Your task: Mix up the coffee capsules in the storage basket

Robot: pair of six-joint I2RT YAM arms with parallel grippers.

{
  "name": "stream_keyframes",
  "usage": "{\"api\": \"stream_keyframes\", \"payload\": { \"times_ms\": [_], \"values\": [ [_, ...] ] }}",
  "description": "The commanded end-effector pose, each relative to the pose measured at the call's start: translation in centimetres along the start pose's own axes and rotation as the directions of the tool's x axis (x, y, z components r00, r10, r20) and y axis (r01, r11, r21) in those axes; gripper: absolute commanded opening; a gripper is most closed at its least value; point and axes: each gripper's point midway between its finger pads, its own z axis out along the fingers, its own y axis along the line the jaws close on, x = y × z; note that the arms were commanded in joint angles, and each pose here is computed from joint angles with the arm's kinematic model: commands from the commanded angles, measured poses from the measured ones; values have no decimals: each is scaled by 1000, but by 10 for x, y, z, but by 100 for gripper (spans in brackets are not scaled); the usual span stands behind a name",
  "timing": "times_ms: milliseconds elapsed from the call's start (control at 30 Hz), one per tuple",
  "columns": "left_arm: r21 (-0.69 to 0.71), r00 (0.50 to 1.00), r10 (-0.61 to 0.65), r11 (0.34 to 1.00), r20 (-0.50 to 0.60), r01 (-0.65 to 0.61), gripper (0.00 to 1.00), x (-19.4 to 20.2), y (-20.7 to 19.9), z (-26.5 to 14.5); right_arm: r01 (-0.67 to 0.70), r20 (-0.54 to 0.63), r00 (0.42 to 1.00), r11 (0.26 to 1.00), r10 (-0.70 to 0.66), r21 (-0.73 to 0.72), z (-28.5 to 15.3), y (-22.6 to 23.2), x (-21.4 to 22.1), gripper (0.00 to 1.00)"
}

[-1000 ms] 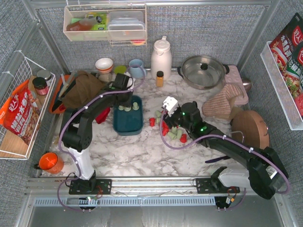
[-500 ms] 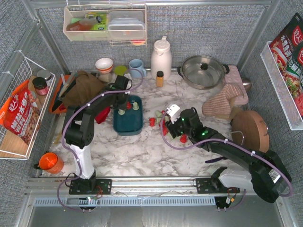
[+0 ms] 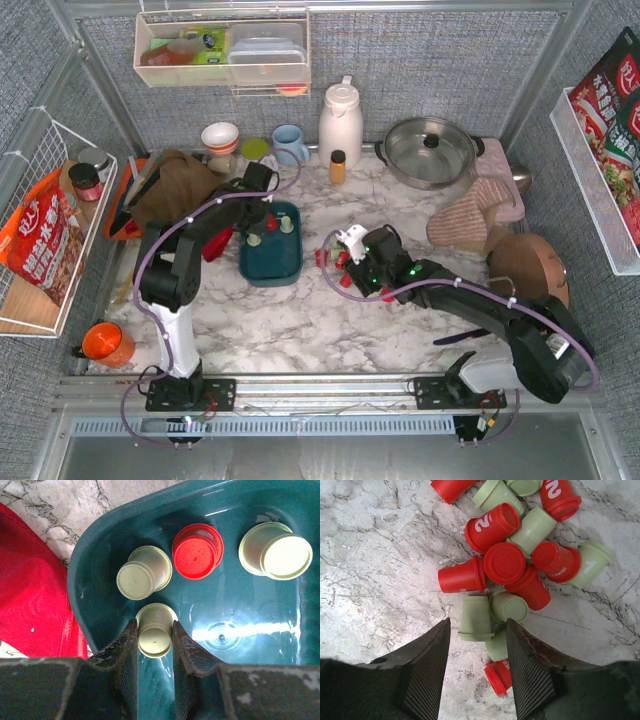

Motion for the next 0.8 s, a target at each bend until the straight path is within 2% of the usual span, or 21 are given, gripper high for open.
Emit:
{"api": "stream_keyframes", "payload": {
  "times_ms": [0, 233, 433, 567, 767],
  "values": [
    [-12, 1000, -17, 1000, -3, 17, 34, 0, 2, 0, -6, -93, 996, 999, 9, 35, 0, -3, 11, 53],
    [-23, 1000, -18, 1000, -7, 18, 44, 1, 4, 0, 24, -204, 979, 999, -14, 49, 4, -5, 22, 53],
    [-40, 1000, -14, 999, -12, 14, 50, 2, 7, -1, 98, -295, 951, 995, -89, 16, 13, 2, 29, 53],
    [-50, 1000, -12, 999, -11, 12, 51, 1, 9, -2, 132, -324, 938, 991, -121, 14, 17, 3, 33, 53],
    [-13, 998, -29, 999, 56, 30, 54, -15, 5, -23, 151, -357, 925, 988, -133, 20, 18, 1, 41, 53]
  ]
}}
